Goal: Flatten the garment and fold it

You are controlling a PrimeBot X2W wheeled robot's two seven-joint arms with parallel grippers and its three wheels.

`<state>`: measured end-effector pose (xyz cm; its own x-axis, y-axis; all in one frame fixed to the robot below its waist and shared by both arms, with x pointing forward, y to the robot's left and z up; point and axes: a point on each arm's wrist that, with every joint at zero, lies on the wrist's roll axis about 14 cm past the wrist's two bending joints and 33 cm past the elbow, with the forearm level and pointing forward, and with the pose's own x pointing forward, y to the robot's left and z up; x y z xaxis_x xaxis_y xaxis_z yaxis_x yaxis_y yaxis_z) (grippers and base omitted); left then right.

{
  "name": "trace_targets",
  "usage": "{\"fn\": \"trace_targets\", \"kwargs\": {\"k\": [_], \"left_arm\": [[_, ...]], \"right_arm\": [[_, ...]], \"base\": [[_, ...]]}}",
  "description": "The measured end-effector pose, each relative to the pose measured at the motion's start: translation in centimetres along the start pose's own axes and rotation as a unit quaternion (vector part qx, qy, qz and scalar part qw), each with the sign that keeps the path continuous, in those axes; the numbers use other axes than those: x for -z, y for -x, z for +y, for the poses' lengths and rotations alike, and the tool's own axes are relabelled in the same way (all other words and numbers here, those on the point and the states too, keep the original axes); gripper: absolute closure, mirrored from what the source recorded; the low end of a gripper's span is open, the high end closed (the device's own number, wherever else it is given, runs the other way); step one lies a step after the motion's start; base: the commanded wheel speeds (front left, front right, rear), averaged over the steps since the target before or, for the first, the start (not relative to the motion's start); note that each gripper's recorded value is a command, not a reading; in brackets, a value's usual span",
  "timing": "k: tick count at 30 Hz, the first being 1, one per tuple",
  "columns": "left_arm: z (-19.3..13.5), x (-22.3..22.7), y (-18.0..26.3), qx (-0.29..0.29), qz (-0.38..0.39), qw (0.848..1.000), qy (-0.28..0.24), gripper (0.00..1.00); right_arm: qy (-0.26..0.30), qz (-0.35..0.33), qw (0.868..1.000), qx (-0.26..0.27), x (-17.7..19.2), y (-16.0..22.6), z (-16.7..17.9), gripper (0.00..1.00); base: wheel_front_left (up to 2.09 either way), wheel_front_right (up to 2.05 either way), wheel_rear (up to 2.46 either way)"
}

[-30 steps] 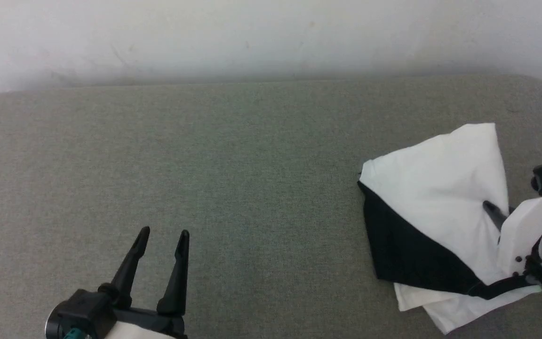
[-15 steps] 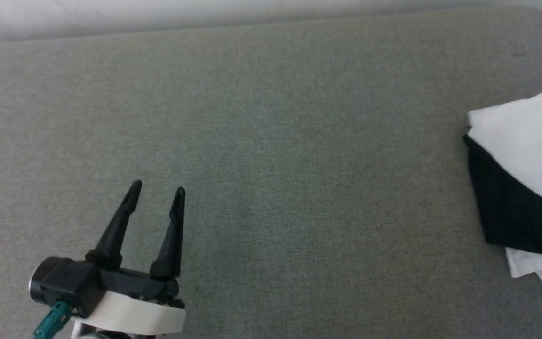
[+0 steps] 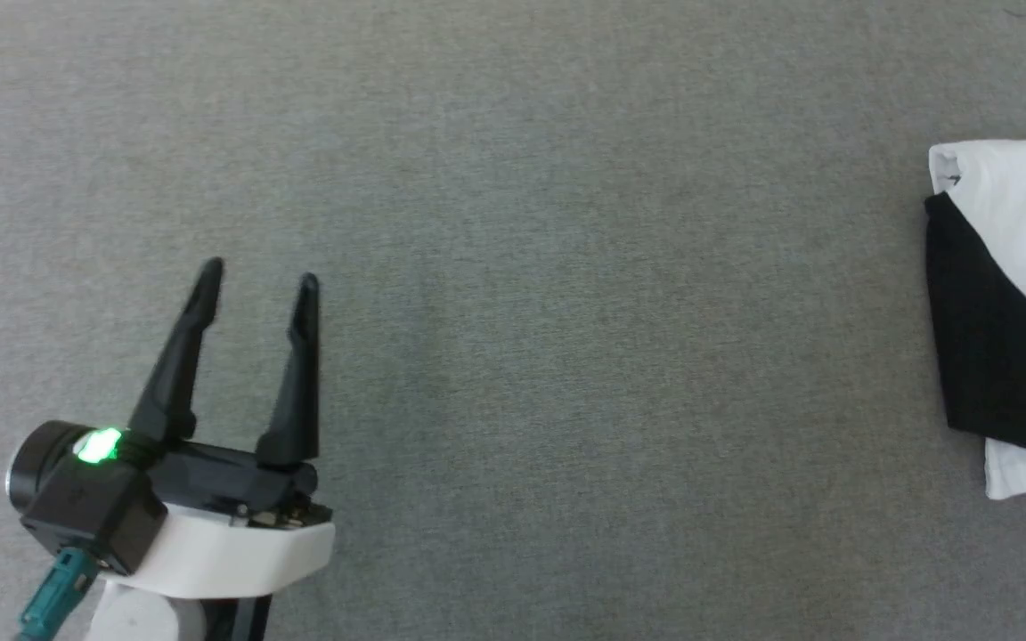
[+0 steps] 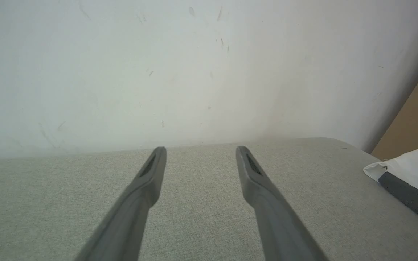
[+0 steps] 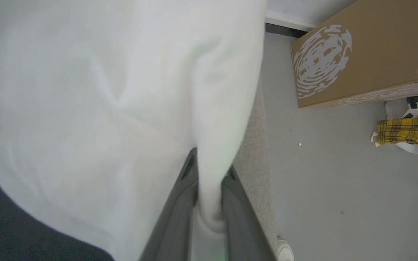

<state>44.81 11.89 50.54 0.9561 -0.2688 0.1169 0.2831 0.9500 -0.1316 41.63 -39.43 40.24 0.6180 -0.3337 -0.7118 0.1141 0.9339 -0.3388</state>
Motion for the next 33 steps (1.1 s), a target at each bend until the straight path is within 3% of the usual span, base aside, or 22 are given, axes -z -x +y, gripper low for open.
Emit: {"fn": "trace_targets", "kwargs": {"k": [1, 2, 8, 15, 20, 25, 33], "left_arm": [[0.1, 0.1, -0.1, -0.002, 0.0, 1.0, 0.0, 0.0], [0.2, 0.1, -0.3, -0.004, -0.002, 1.0, 0.0, 0.0], [0.3, -0.6, -0.6, -0.017, -0.018, 1.0, -0.001, 0.0], [0.3, -2.2, 0.8, -0.034, -0.031, 0.999, -0.008, 0.0], [0.6, -3.3, 2.9, -0.056, -0.034, 0.998, -0.006, 0.0], [0.7, -5.3, 4.9, -0.074, -0.053, 0.996, -0.01, 0.0], [0.2, -6.0, 8.8, -0.08, -0.049, 0.995, -0.044, 0.0]], "right_arm": [[-0.005, -0.003, 1.0, 0.004, 0.0, 0.0, -0.2, 0.51], [-0.007, -0.006, 1.0, 0.006, 0.0, -0.1, -0.3, 0.0], [-0.03, -0.032, 0.999, 0.012, -0.1, 0.6, -0.7, 0.0], [-0.082, -0.138, 0.987, 0.01, -3.4, 3.4, -1.2, 0.0], [-0.12, -0.222, 0.968, -0.018, -5.4, 6.8, 0.4, 0.0], [-0.149, -0.307, 0.939, -0.046, -6.9, 11.2, 2.3, 0.0], [-0.156, -0.393, 0.901, -0.101, -7.6, 16.8, 6.6, 0.0]], "base": [[0.0, 0.0, 0.0], [0.0, 0.0, 0.0], [0.0, 0.0, 0.0], [0.0, 0.0, 0.0], [0.0, 0.0, 0.0], [0.0, 0.0, 0.0], [0.0, 0.0, 0.0]]}}
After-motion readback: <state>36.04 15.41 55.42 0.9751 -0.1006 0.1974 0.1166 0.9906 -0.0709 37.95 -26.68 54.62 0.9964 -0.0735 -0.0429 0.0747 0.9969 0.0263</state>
